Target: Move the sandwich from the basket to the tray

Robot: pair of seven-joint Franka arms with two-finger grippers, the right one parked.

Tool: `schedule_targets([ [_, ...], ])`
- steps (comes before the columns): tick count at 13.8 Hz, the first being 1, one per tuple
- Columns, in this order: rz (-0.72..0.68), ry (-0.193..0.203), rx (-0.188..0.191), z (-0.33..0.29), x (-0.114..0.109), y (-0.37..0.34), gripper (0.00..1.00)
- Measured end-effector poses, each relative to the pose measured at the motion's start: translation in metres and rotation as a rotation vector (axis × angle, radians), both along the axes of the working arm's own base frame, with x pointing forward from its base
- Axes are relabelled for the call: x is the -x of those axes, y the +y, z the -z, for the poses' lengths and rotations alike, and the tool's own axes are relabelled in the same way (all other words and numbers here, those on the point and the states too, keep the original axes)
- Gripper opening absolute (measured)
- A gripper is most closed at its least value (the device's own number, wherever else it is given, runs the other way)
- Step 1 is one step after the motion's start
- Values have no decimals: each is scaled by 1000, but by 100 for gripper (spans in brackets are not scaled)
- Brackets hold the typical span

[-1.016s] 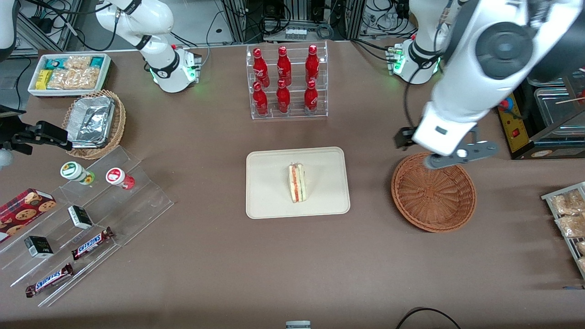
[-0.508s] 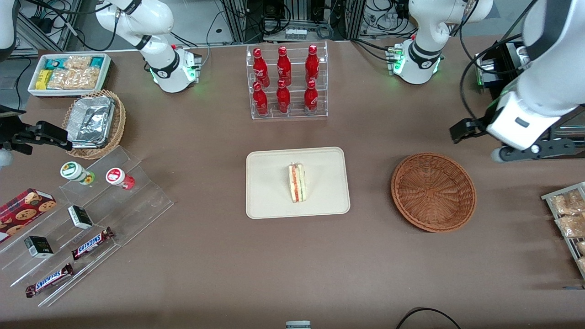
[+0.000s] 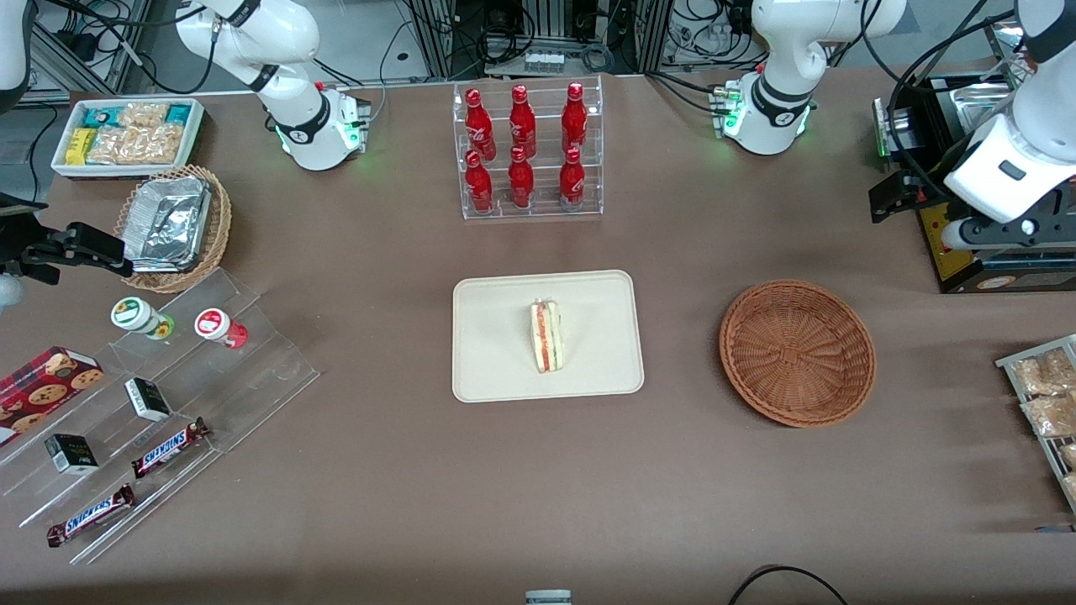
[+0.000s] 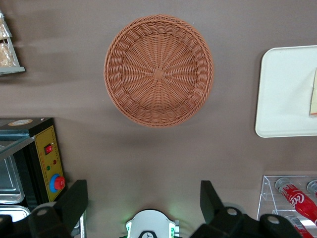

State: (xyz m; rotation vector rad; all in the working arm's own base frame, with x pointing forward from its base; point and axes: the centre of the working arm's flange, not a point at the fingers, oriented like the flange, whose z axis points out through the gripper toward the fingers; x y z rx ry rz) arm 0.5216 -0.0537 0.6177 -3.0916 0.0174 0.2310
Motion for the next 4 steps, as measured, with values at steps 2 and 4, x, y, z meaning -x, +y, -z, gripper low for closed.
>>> schedule_targets([
  [2,7,-1,2,2,-1,-2,100],
  [4,13,-15,5,1,-3,-5,100],
])
